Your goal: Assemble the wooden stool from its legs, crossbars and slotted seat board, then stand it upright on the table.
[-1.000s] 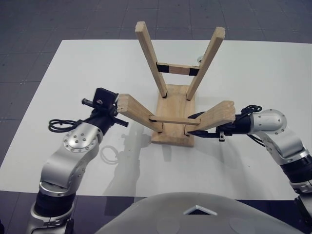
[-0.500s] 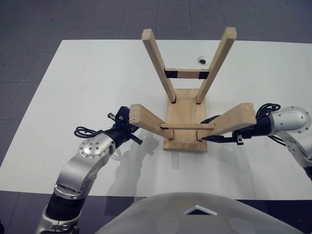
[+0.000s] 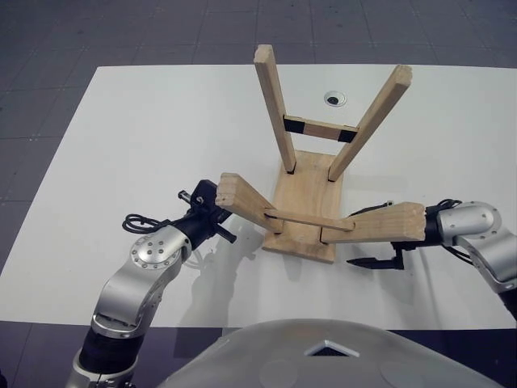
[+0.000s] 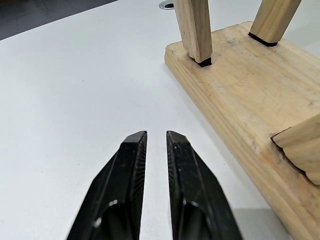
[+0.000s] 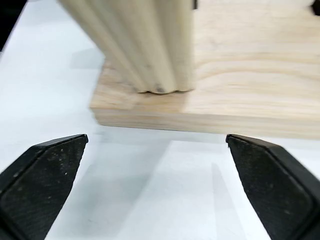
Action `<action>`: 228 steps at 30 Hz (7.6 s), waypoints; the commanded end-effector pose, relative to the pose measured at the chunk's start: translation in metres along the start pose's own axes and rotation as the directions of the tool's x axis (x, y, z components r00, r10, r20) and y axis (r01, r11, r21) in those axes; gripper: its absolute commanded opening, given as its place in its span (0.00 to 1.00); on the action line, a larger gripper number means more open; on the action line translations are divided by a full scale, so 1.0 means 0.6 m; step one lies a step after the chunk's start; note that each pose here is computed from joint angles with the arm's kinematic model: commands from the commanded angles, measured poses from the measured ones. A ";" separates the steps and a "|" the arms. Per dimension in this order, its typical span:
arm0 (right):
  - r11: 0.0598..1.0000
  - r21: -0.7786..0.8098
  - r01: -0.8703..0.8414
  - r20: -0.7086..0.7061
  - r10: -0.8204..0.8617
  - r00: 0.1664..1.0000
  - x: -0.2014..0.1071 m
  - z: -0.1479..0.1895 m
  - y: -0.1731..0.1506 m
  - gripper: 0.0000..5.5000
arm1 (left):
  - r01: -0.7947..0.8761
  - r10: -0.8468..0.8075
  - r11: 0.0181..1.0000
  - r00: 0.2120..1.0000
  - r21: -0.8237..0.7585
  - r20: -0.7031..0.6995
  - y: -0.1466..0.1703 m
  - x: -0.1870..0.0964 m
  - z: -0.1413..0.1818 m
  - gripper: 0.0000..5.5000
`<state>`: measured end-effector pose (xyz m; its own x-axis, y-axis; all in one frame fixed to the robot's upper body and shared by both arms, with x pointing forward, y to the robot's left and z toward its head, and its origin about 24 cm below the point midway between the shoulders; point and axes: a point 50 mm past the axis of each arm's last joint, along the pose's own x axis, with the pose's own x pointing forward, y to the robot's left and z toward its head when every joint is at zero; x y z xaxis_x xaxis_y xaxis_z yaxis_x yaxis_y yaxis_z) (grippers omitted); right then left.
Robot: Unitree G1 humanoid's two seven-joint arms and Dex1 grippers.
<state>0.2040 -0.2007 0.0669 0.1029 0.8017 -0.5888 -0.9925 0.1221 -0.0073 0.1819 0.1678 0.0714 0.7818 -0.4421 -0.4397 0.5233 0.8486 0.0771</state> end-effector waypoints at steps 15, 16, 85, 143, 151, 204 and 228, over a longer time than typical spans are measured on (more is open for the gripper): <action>0.231 0.546 0.805 -0.137 -0.924 0.358 -0.047 0.020 0.109 1.00 | -0.134 0.108 0.984 0.972 -0.118 -0.210 -0.058 -0.025 -0.046 0.13; 0.172 0.561 0.809 -0.191 -0.925 0.329 -0.041 0.018 0.118 1.00 | -0.129 0.097 0.981 0.973 -0.144 -0.211 -0.065 -0.026 -0.045 0.13; 0.287 0.358 0.889 0.111 -0.958 0.264 0.006 0.094 0.190 1.00 | 0.183 -0.155 0.981 0.941 -0.065 0.299 -0.126 -0.084 0.043 0.13; 0.722 0.544 0.428 0.529 -0.691 0.492 -0.101 0.328 0.085 1.00 | 0.150 -0.131 0.986 0.964 -0.068 0.229 -0.106 -0.049 0.003 0.13; 0.554 0.588 0.590 0.512 -0.819 0.259 -0.179 0.348 0.037 1.00 | 0.154 -0.134 0.986 0.963 -0.067 0.233 -0.107 -0.049 0.004 0.13; 0.312 0.618 0.721 0.335 -0.935 0.118 -0.230 0.220 0.028 1.00 | 0.110 -0.107 0.994 0.980 -0.011 0.167 -0.084 -0.047 -0.011 0.13; 0.704 -0.178 0.687 -0.210 -0.710 0.672 -0.095 0.055 0.115 1.00 | 0.151 -0.174 0.967 0.980 0.203 0.097 -0.074 0.030 -0.017 0.13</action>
<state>0.1379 -0.2194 0.1310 0.7978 0.3276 -0.5062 -0.5931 0.5773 -0.5612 0.1703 0.1347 0.0441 0.7153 -0.5750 -0.3972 0.6796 0.7047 0.2038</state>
